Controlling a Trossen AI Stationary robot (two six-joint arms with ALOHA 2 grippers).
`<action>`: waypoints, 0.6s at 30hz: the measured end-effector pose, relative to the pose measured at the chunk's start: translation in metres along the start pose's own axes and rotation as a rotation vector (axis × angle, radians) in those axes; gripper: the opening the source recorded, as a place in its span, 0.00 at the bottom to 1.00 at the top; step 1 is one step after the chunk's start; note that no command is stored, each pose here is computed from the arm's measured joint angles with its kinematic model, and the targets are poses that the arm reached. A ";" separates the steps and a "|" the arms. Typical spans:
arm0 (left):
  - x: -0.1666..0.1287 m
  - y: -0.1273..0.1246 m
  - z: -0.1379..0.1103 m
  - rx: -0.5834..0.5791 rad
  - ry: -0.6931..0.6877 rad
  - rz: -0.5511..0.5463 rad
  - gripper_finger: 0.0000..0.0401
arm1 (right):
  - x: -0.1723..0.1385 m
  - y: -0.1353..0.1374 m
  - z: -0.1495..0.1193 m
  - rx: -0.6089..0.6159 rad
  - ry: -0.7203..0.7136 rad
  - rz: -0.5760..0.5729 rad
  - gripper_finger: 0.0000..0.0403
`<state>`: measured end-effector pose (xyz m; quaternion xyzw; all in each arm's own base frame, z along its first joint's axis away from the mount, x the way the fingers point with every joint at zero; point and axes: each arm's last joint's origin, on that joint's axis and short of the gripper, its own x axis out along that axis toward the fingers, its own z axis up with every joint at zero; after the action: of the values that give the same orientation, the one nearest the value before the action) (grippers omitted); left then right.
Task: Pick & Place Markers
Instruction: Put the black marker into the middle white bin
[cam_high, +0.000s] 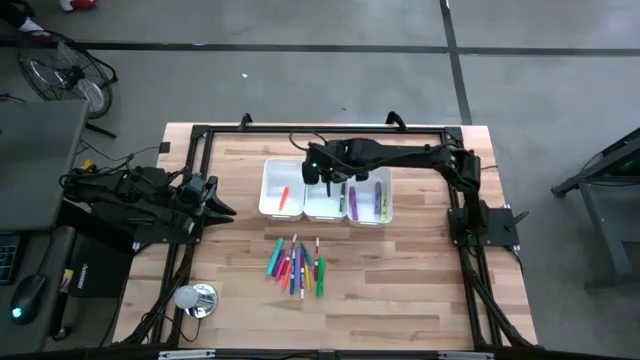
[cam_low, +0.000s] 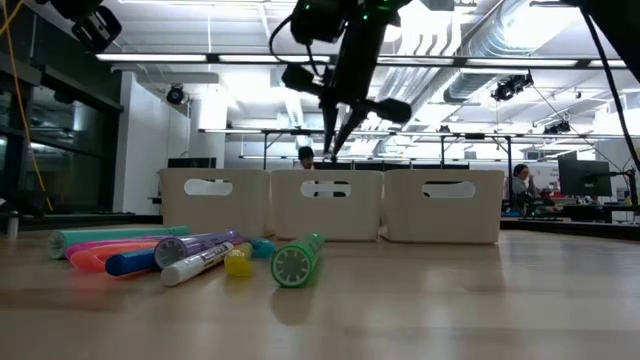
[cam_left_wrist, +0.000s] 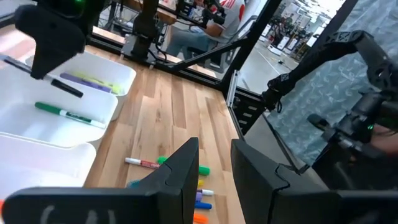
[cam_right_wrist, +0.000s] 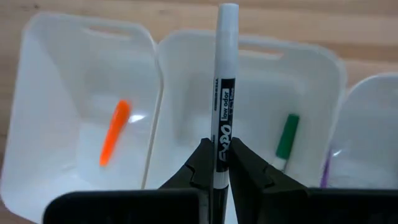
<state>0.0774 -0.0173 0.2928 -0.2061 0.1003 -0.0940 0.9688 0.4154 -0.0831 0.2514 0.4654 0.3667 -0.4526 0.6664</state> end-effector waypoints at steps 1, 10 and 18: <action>0.000 0.000 0.000 -0.002 0.000 -0.001 0.23 | 0.003 0.001 -0.002 -0.002 0.012 -0.001 0.05; 0.000 0.000 -0.001 -0.029 0.006 0.002 0.23 | 0.032 0.000 -0.017 0.036 0.100 -0.086 0.05; 0.000 0.000 -0.001 -0.042 0.008 0.000 0.23 | 0.035 -0.002 -0.021 0.051 0.123 -0.113 0.06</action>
<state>0.0773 -0.0174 0.2921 -0.2262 0.1062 -0.0927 0.9638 0.4240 -0.0728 0.2125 0.4878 0.4209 -0.4691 0.6040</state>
